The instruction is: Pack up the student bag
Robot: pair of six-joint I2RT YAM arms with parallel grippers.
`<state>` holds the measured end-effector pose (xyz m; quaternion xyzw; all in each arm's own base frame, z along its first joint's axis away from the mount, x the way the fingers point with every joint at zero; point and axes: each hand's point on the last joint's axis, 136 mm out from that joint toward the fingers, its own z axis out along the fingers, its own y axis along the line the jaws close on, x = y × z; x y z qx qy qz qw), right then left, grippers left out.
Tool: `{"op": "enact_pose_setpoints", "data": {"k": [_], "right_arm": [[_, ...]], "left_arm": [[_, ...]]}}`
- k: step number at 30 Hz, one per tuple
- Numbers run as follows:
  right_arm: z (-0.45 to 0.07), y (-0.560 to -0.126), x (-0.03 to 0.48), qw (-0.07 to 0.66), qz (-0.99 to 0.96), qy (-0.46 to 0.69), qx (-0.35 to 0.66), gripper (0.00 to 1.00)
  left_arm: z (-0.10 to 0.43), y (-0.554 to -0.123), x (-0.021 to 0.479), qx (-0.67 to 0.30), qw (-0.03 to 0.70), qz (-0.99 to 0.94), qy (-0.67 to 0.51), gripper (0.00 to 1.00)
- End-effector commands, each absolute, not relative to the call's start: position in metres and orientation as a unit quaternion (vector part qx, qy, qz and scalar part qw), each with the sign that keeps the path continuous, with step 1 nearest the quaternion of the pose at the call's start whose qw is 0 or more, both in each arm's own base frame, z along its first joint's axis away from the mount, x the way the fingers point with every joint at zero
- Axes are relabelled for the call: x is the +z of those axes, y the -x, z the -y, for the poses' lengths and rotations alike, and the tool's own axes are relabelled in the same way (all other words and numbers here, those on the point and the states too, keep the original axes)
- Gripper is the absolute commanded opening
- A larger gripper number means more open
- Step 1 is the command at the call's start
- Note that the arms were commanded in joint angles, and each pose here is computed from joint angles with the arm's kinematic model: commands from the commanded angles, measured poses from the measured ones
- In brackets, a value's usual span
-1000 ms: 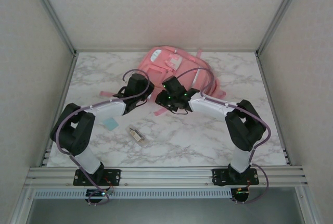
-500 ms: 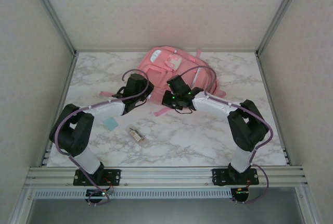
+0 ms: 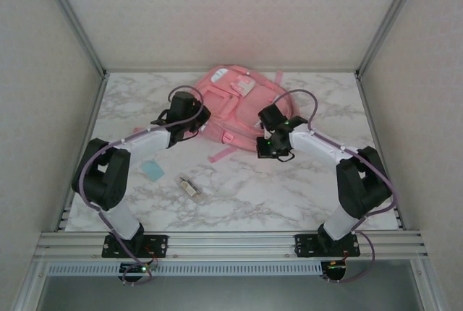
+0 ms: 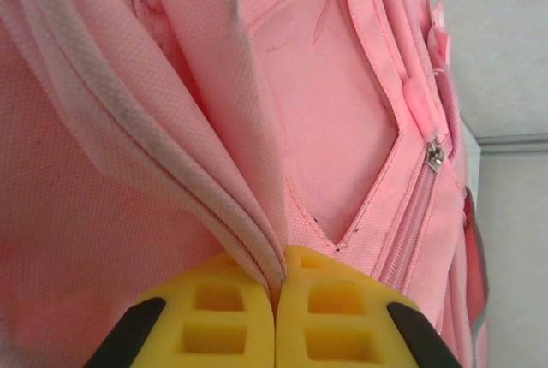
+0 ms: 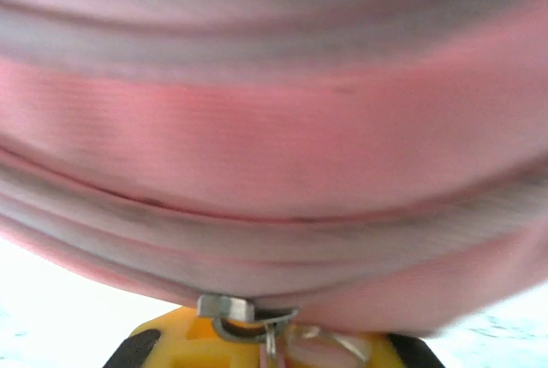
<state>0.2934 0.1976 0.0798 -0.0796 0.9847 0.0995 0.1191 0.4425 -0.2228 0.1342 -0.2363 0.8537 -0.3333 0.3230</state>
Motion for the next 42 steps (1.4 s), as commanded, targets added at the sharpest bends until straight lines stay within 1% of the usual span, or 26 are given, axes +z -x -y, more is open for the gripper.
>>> {"op": "enact_pose_setpoints", "data": {"k": [1,4,7,8,9,10,11,12,13,16,22,24,28,31,32,33,35,38,39,40,42], "right_arm": [[-0.151,-0.275,0.084,0.079,-0.99,0.12,0.005,0.0],[-0.162,-0.282,0.089,0.074,-0.985,0.158,0.018,0.0],[-0.179,-0.289,0.093,0.074,-0.982,0.165,0.052,0.0],[-0.19,-0.29,0.095,0.074,-0.98,0.167,0.075,0.0],[-0.198,-0.292,0.096,0.076,-0.979,0.165,0.092,0.0],[-0.206,-0.293,0.098,0.077,-0.978,0.163,0.108,0.0],[-0.214,-0.295,0.099,0.079,-0.976,0.159,0.125,0.0],[-0.222,-0.297,0.101,0.082,-0.974,0.154,0.144,0.0],[-0.23,-0.297,0.102,0.082,-0.972,0.15,0.162,0.0],[-0.244,-0.301,0.106,0.084,-0.968,0.132,0.198,0.0],[-0.256,-0.3,0.112,0.07,-0.964,0.111,0.231,0.0],[-0.258,-0.296,0.115,0.064,-0.962,0.108,0.241,0.0],[-0.266,-0.288,0.12,0.053,-0.954,0.095,0.28,0.0],[-0.274,-0.279,0.121,0.042,-0.945,0.088,0.312,0.0],[-0.274,-0.275,0.12,0.037,-0.944,0.086,0.316,0.0],[-0.273,-0.271,0.117,0.031,-0.944,0.086,0.318,0.0],[-0.266,-0.263,0.11,0.021,-0.947,0.088,0.308,0.0],[-0.25,-0.25,0.101,0.003,-0.956,0.109,0.272,0.0],[-0.242,-0.245,0.097,-0.009,-0.96,0.12,0.251,0.0],[-0.233,-0.243,0.095,-0.016,-0.964,0.134,0.23,0.0],[-0.207,-0.24,0.089,-0.035,-0.973,0.148,0.171,0.0]], "left_arm": [[0.216,-0.481,0.163,-0.336,0.364,-0.849,0.182,0.0],[0.223,-0.504,0.167,-0.337,0.356,-0.86,0.144,0.0],[0.222,-0.526,0.165,-0.323,0.345,-0.871,0.135,0.0],[0.224,-0.531,0.166,-0.323,0.338,-0.874,0.135,0.18],[0.223,-0.531,0.163,-0.316,0.323,-0.881,0.143,0.48],[0.223,-0.53,0.163,-0.315,0.316,-0.882,0.149,0.63],[0.224,-0.527,0.165,-0.32,0.31,-0.882,0.155,0.74],[0.226,-0.521,0.167,-0.326,0.306,-0.88,0.16,0.83],[0.227,-0.513,0.168,-0.332,0.3,-0.879,0.165,0.86],[0.24,-0.48,0.175,-0.365,0.289,-0.866,0.182,0.87],[0.272,-0.405,0.156,-0.411,0.269,-0.838,0.237,0.86],[0.284,-0.392,0.149,-0.429,0.262,-0.827,0.253,0.85],[0.311,-0.382,0.141,-0.442,0.263,-0.819,0.253,0.8],[0.336,-0.388,0.142,-0.462,0.273,-0.81,0.237,0.74],[0.341,-0.391,0.141,-0.465,0.278,-0.807,0.235,0.7],[0.344,-0.395,0.14,-0.468,0.284,-0.802,0.237,0.65],[0.348,-0.404,0.138,-0.474,0.296,-0.795,0.237,0.49],[0.351,-0.409,0.13,-0.461,0.301,-0.804,0.227,0.2],[0.35,-0.408,0.126,-0.453,0.298,-0.809,0.225,0.09],[0.348,-0.407,0.123,-0.447,0.297,-0.814,0.223,0.0],[0.342,-0.403,0.12,-0.437,0.295,-0.822,0.215,0.0]]}}
